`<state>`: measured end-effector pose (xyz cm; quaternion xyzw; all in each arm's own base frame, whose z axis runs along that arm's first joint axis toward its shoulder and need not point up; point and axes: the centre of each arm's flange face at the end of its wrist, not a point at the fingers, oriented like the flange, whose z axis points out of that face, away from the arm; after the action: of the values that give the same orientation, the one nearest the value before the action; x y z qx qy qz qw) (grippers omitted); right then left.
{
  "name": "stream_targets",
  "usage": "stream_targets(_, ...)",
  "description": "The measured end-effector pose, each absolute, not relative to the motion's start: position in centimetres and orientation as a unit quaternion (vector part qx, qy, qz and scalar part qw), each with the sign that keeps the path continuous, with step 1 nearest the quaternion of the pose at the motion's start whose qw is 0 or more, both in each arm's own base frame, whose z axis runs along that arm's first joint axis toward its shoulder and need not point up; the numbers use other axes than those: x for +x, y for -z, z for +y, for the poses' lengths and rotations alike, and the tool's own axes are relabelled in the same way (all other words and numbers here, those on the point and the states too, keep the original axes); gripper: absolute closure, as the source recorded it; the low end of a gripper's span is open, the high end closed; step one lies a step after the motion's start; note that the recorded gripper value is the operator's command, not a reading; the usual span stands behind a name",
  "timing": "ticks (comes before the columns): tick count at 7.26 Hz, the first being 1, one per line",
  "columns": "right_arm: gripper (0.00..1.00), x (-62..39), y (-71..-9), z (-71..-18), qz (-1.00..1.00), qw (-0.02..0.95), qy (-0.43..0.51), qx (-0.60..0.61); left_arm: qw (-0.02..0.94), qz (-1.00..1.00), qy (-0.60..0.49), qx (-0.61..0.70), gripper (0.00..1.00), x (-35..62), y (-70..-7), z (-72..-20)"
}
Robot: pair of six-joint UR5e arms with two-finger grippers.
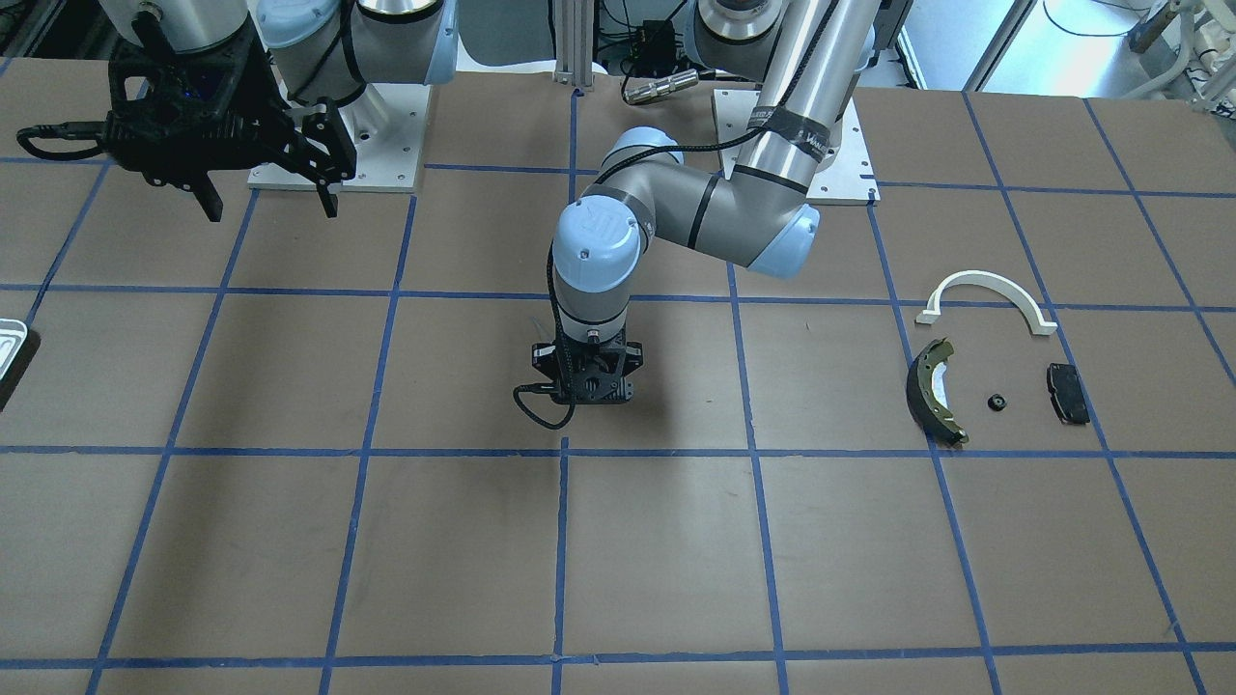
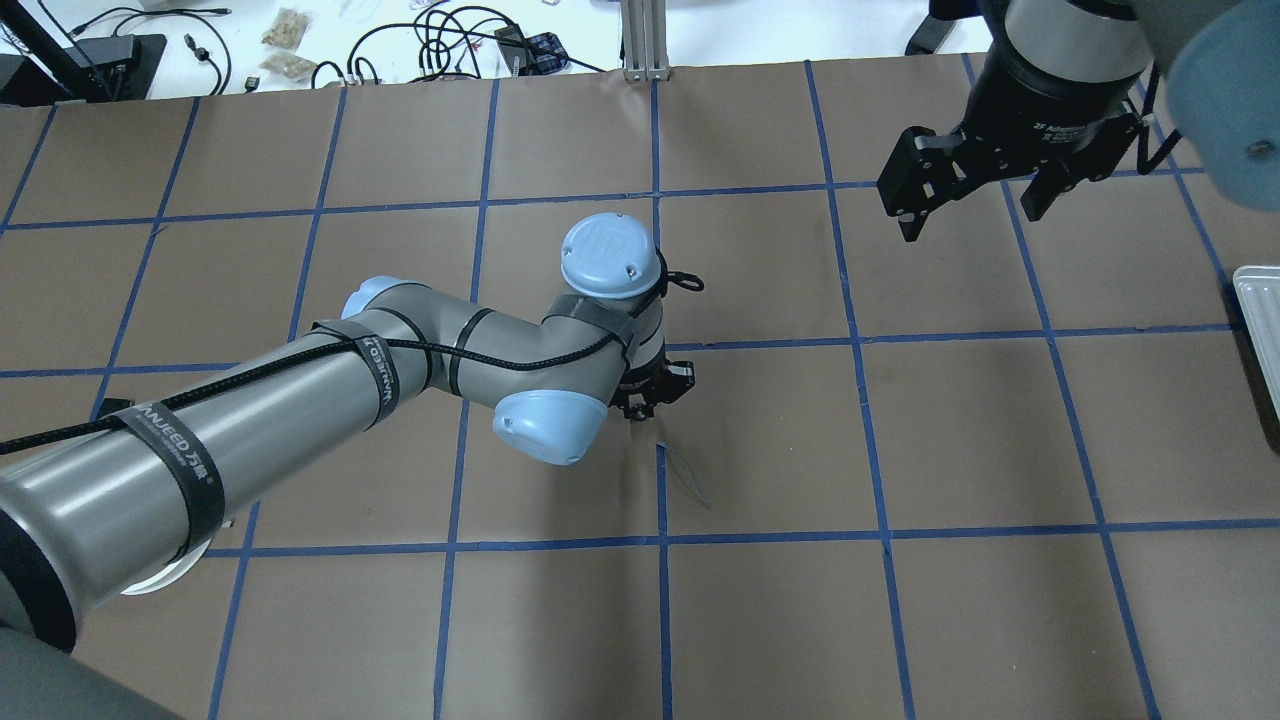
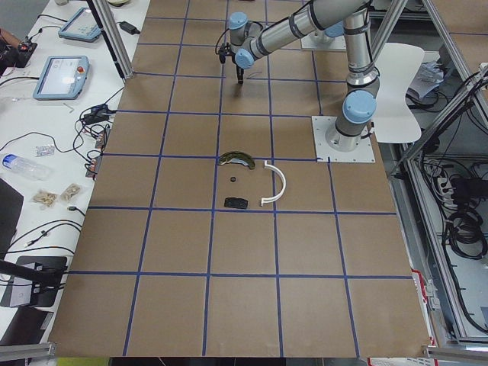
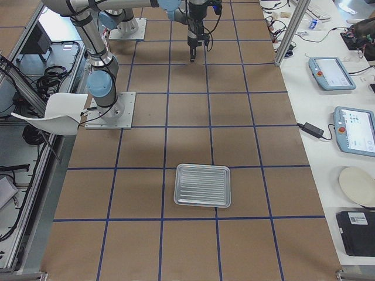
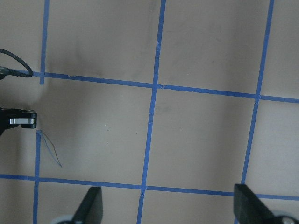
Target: Place bearing gear from tray to pile
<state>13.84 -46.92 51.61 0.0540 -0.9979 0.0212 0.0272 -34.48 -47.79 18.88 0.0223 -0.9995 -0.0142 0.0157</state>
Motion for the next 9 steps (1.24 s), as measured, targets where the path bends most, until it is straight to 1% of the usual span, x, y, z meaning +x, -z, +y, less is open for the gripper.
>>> stream_targets(2,0.0,13.8,-51.5,-46.8,-0.998,0.032,-0.019,0.042,0.027,-0.999,0.04,0.017,1.0,-29.5,-22.0,-51.7)
stream_targets(4,0.0,13.8,-51.0,-46.7,-0.998,0.032,-0.019,0.041,0.01,-0.996,0.083,-0.029,1.0,-20.6,-26.3,-54.5)
stream_targets(7,0.0,13.7,-51.7,-45.9,-0.998,0.035,-0.027,0.037,-0.004,-0.993,0.111,-0.049,1.0,-5.8,-30.0,-55.7)
stream_targets(9,0.0,13.7,-51.9,-45.7,-0.998,0.035,-0.031,0.035,0.003,-0.99,0.131,-0.058,1.0,4.0,-29.7,-55.6)
